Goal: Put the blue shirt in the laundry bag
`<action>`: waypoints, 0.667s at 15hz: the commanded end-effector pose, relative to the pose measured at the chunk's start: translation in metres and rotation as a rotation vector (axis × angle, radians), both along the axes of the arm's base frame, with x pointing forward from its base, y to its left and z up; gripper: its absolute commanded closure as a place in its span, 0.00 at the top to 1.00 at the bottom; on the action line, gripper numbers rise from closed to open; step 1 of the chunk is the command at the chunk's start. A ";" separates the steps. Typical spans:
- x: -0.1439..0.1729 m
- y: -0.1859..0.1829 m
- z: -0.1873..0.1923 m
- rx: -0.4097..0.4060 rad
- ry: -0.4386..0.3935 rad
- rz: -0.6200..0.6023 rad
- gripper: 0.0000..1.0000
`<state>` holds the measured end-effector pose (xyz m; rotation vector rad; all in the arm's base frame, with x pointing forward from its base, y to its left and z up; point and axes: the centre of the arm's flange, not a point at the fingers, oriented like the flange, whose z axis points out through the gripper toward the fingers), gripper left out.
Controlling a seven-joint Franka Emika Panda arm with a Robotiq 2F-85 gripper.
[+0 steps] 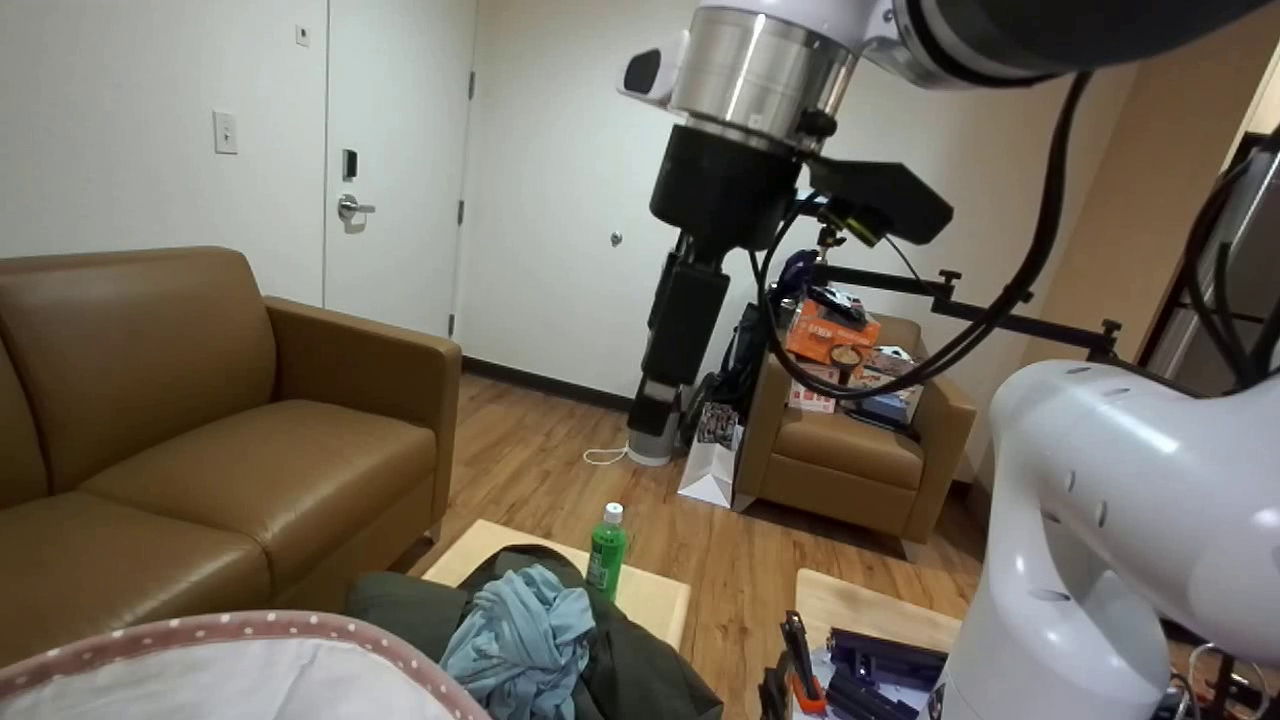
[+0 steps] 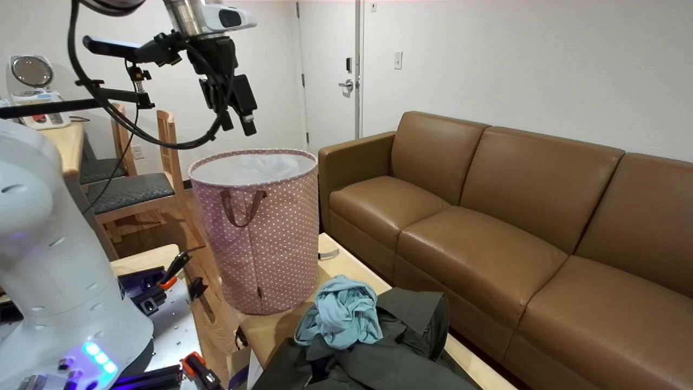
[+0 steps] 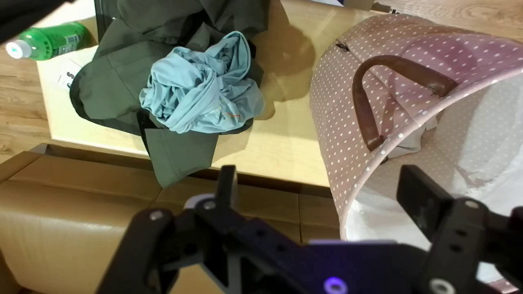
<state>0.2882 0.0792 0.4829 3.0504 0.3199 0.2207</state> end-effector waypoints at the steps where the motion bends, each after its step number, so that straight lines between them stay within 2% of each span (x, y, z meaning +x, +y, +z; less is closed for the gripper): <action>1: 0.021 -0.023 0.011 0.029 -0.009 -0.027 1.00; 5: 0.063 -0.064 -0.007 0.106 -0.026 -0.109 1.00; 10: 0.107 -0.088 -0.068 0.092 -0.035 -0.180 1.00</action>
